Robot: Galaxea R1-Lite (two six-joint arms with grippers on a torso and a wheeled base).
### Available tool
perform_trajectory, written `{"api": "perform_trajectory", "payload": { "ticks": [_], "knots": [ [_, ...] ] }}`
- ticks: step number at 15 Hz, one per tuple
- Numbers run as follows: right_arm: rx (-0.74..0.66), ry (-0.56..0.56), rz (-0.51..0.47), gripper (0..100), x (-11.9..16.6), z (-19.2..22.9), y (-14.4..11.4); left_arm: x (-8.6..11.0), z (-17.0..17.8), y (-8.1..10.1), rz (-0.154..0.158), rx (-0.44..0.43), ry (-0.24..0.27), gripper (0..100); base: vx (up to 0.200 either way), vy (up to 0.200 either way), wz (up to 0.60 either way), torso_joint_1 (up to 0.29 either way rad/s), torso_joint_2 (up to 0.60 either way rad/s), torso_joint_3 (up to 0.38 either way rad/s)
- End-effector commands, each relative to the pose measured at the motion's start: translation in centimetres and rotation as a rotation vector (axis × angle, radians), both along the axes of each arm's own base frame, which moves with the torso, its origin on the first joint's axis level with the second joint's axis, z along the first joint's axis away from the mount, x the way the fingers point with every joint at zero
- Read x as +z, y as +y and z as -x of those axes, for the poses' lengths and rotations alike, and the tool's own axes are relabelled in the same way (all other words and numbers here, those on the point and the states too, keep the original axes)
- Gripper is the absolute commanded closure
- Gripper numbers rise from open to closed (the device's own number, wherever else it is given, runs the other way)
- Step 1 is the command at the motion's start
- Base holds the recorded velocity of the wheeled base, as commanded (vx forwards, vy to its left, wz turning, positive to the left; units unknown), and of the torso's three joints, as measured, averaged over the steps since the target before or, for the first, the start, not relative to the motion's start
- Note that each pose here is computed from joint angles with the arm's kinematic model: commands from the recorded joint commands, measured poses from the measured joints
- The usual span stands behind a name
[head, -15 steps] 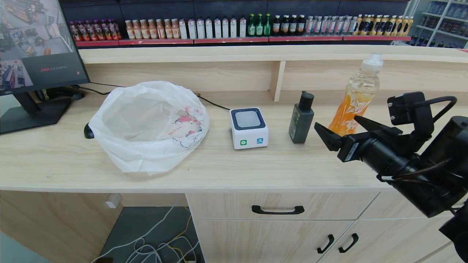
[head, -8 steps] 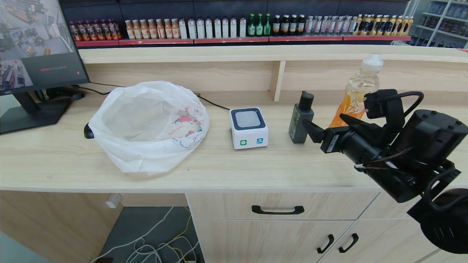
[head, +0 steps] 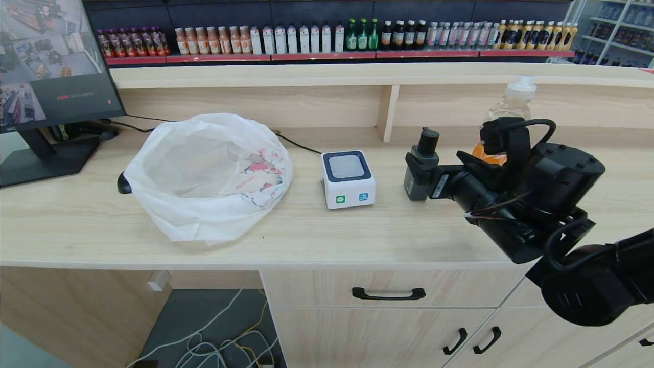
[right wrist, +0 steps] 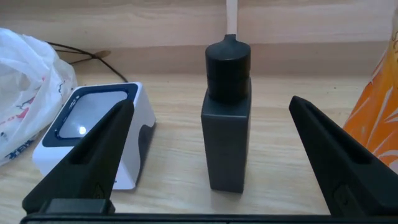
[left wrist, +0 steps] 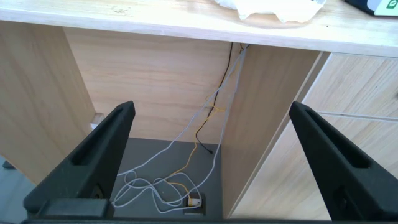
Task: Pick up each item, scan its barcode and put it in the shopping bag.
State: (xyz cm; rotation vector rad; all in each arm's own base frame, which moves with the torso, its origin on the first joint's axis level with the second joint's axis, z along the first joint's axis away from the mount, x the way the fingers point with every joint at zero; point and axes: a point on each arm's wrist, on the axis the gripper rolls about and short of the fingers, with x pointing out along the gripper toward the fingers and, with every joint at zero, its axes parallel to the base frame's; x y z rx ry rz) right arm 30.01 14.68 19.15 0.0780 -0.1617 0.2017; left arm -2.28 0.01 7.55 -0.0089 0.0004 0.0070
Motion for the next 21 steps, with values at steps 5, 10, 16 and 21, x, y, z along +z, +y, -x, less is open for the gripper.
{"api": "perform_trajectory", "payload": {
  "ticks": [5, 10, 16, 21],
  "knots": [
    [-0.058, 0.015, 0.001, 0, -0.8, -1.3, 0.4, 0.0, 0.0, 0.0, 0.0, 0.001, 0.0, 0, 0.0, 0.0, 0.0, 0.0, 0.0, 0.0],
    [-0.125, 0.0, -0.016, 0, -1.0, -3.3, 0.0, 0.0, 0.0, 0.0, 0.0, 0.001, 0.0, 0, 0.0, 0.0, 0.0, 0.0, 0.0, 0.0],
    [-0.133, 0.003, -0.018, 0, -1.8, -5.1, 0.3, 0.0, 0.0, 0.0, 0.0, 0.001, 0.0, 0, 0.0, 0.0, 0.0, 0.0, 0.0, 0.0],
    [-0.164, -0.01, -0.027, 0, -2.4, -6.7, 0.9, 0.0, 0.0, 0.0, 0.0, 0.001, 0.0, 0, 0.0, 0.0, 0.0, 0.0, 0.0, 0.0]
  ]
}}
